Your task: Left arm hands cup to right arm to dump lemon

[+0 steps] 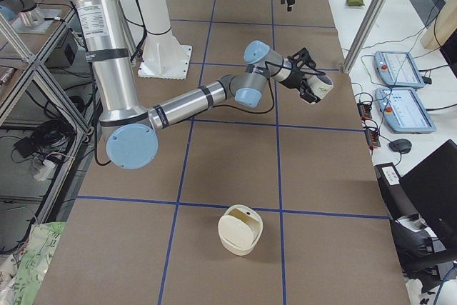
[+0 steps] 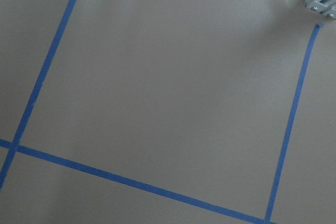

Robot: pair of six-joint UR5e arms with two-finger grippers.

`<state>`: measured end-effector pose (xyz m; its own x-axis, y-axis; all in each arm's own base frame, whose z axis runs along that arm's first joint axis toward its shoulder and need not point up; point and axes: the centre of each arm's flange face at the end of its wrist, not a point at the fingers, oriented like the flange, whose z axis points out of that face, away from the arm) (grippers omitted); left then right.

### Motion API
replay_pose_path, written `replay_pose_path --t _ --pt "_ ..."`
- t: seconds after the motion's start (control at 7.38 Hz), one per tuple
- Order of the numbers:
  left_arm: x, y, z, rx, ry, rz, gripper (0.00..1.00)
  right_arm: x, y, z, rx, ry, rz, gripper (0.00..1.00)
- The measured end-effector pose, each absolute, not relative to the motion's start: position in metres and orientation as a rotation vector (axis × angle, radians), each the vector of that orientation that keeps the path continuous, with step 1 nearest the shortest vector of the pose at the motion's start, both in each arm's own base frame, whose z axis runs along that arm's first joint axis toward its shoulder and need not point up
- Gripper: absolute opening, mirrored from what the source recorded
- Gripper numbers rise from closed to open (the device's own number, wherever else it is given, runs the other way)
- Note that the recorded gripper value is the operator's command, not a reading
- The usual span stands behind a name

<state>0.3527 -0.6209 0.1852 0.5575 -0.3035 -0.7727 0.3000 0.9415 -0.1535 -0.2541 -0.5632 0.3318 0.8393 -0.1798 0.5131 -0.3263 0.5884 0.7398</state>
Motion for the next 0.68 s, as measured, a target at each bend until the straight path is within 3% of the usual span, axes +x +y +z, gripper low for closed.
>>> replay_pose_path --t 0.68 --pt "0.359 -0.613 0.142 -0.062 1.031 -0.271 1.00 -0.414 -0.499 0.232 1.040 -0.484 0.003 0.16"
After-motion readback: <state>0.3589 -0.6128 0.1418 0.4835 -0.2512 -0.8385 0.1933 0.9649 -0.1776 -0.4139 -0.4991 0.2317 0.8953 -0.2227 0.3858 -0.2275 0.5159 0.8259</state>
